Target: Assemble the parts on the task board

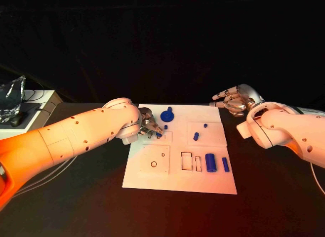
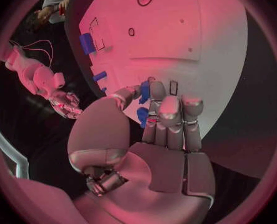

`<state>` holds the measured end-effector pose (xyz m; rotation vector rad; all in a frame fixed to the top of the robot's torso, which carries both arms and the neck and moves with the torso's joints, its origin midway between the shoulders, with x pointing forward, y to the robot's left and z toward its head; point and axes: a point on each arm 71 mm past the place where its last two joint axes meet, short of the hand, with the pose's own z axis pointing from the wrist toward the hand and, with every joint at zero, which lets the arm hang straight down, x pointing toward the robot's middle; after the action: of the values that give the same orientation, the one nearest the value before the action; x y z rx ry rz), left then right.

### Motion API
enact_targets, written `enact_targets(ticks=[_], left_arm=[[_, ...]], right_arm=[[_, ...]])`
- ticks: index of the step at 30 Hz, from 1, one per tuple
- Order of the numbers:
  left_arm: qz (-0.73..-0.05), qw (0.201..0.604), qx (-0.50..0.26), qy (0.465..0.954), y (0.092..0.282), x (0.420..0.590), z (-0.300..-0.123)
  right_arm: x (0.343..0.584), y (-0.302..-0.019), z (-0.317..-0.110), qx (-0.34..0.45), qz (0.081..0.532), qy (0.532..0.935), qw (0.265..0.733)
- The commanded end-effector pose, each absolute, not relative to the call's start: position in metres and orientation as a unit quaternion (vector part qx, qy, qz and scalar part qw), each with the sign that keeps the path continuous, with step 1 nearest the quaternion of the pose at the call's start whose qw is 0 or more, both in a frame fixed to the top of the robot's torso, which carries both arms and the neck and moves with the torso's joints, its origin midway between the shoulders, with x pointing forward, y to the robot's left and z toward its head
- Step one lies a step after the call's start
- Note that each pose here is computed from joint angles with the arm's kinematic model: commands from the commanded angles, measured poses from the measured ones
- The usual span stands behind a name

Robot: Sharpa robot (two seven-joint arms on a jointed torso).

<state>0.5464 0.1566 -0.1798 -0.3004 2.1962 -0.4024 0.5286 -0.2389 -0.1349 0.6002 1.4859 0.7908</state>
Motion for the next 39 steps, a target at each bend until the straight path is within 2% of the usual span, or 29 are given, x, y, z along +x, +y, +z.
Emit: enact_targets(ticks=[1, 39], left_arm=[[-0.148, 0.417, -0.107, 0.890, 0.1562, 0.5446, -0.1841], [-0.142, 0.415, -0.106, 0.893, 0.1621, 0.5449, -0.1850]], right_arm=[[0.5282, -0.2372, -0.1348, 0.251, 0.349, 0.650, 0.626], [0.5280, -0.2380, -0.1350, 0.251, 0.347, 0.651, 0.626]])
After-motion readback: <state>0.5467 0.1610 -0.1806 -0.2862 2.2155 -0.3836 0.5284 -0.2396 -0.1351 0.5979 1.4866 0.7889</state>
